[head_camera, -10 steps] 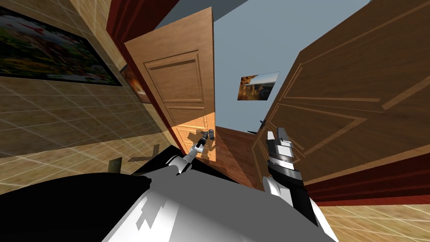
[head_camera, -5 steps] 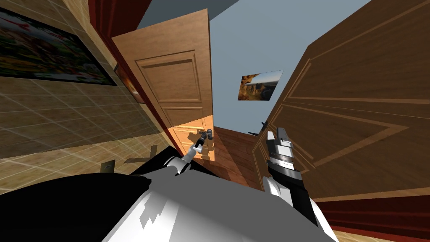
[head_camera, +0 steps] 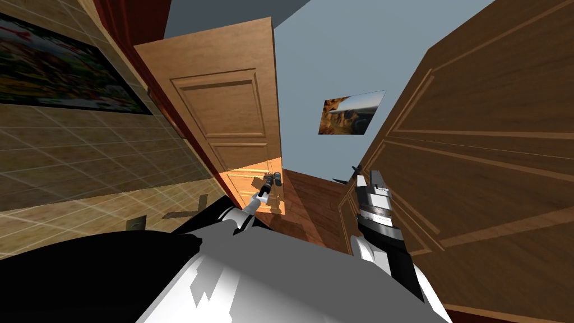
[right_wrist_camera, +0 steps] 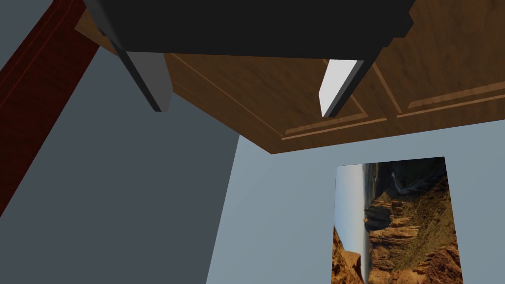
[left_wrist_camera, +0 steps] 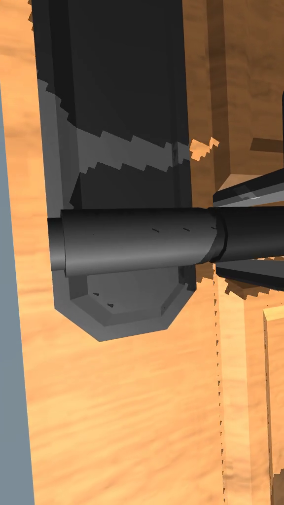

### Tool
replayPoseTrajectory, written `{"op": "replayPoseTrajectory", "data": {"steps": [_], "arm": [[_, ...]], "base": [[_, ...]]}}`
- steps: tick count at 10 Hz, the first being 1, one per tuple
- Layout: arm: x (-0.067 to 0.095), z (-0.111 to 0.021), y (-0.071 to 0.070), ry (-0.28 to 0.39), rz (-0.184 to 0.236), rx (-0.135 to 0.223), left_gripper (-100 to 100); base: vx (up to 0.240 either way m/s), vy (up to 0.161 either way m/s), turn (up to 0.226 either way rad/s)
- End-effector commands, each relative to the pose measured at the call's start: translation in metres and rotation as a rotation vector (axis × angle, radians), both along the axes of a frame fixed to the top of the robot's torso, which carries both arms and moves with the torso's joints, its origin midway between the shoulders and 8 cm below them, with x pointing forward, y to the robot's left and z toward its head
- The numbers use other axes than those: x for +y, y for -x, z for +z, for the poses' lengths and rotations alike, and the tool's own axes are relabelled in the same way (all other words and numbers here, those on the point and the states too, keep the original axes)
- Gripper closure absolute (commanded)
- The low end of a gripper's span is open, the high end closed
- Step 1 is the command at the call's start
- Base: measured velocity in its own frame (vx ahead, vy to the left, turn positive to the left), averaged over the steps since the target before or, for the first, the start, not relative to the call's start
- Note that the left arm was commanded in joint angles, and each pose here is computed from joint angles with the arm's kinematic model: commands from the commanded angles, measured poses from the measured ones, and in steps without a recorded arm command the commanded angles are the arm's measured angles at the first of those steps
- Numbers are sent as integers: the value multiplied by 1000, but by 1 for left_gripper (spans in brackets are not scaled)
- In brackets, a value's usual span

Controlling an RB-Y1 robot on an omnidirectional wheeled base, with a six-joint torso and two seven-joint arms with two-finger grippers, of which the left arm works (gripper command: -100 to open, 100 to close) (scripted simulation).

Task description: Push the door open

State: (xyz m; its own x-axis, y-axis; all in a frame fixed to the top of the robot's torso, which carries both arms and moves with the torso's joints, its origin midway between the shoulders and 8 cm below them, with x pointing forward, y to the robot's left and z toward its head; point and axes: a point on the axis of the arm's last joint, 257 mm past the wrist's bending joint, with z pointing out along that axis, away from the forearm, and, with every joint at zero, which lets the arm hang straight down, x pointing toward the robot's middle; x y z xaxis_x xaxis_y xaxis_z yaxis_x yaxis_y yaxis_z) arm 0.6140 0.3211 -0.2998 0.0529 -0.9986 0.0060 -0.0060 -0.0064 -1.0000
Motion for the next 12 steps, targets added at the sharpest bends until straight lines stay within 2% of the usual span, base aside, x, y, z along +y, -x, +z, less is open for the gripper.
{"op": "replayPoseTrajectory", "data": {"steps": [1, 2, 4, 5, 12], "arm": [[16, 7, 0, -8, 25, -7, 100], [28, 7, 2, -8, 48, -7, 100], [28, 7, 2, -8, 48, -7, 100], [42, 7, 4, -8, 76, -7, 100], [79, 7, 12, -7, 150, -6, 100]], "base": [[135, -101, 61], [152, -136, 53], [87, -57, 37], [97, -82, 23], [171, -101, 62]]}}
